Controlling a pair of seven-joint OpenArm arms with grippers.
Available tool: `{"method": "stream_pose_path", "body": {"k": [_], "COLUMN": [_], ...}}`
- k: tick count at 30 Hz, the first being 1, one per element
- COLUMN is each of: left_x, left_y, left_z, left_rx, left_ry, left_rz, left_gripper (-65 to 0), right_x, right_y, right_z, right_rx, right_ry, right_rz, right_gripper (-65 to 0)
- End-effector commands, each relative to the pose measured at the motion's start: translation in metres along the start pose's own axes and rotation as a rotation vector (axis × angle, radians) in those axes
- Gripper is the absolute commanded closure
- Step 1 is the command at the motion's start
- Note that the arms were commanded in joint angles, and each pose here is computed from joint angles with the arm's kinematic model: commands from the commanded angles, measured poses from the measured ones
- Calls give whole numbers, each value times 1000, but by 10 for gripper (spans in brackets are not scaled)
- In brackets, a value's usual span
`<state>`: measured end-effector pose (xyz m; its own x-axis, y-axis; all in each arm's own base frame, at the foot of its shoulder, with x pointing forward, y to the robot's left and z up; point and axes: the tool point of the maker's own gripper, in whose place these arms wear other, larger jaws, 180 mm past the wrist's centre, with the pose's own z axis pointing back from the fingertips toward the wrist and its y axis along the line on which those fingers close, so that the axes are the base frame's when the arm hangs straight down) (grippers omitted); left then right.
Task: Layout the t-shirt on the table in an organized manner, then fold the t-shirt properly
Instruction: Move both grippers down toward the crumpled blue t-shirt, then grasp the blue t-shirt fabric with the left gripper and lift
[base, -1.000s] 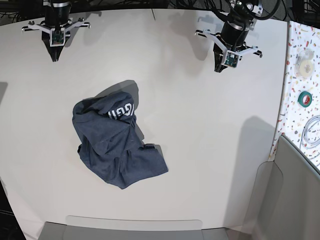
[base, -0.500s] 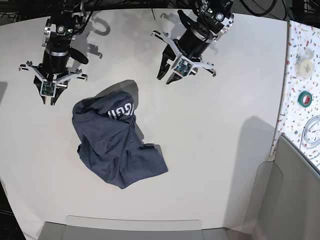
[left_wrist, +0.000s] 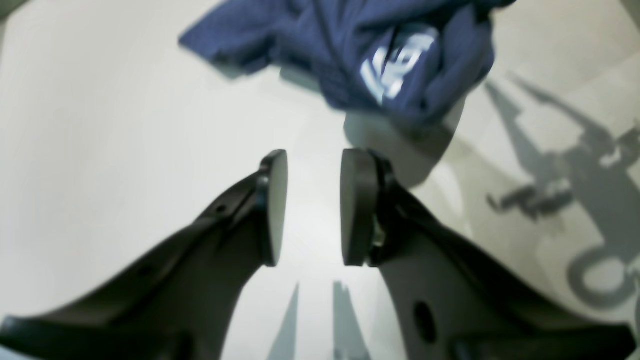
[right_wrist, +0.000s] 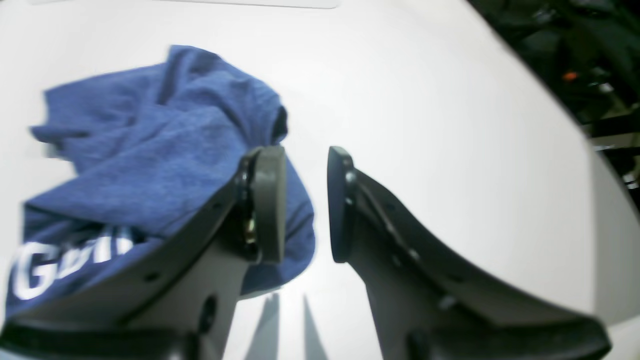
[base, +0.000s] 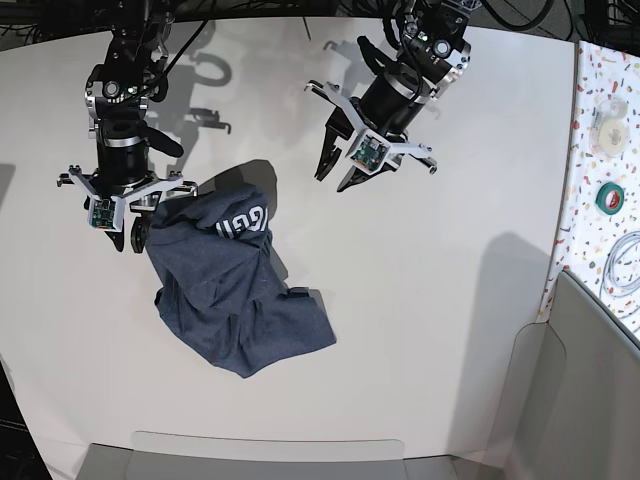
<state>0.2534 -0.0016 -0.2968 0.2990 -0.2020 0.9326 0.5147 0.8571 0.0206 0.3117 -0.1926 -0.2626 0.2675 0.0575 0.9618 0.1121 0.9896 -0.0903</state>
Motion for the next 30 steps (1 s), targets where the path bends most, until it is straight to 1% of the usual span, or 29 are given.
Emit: {"method": "stream_pose_path", "body": {"k": [1,2,6,8,10,13,17,20,23,25,30], "left_x": [12,13,29,46,65,87,93,94,97,99,90], "left_y": [2,6,22,15,9,-9,-39,-64,-76,-78,-63], "left_z": [-1,-4,-19,-30,-39,-57,-87,-107,-123,-134,-162], "left_rx": [5,10,33,7,-16,-60,-131,-186,-210,-211,-183], "left_ry": [-29,-14,21,14,5,6,58,89,109,126,200], "left_rz": [-6,-16,-64,-96,-142,-176,-198,-226,-235,-244,-298], "left_gripper": [-208,-218,-233,-233,-233,-239,-273,-275,-275,-275,-275], "right_x": [14,12,-2,-14,-21,-35,-52,-60,-66,-69,-76], "right_y": [-6,-13,-66,-88,-106,-127,-147,-161,-166,-166,-161], "right_z": [2,4,15,22,27,41,61,75,83,85,88], "right_rx": [-9,-24,-156,-208,-255,-315,-372,-415,-430,-430,-427], "right_ry": [-54,-50,-24,1,15,54,104,132,150,160,177], "right_rz": [-6,-20,-77,-99,-111,-106,-88,-79,-74,-71,-87], "right_gripper": [-165,-182,-297,-356,-393,-397,-397,-397,-397,-397,-397]}}
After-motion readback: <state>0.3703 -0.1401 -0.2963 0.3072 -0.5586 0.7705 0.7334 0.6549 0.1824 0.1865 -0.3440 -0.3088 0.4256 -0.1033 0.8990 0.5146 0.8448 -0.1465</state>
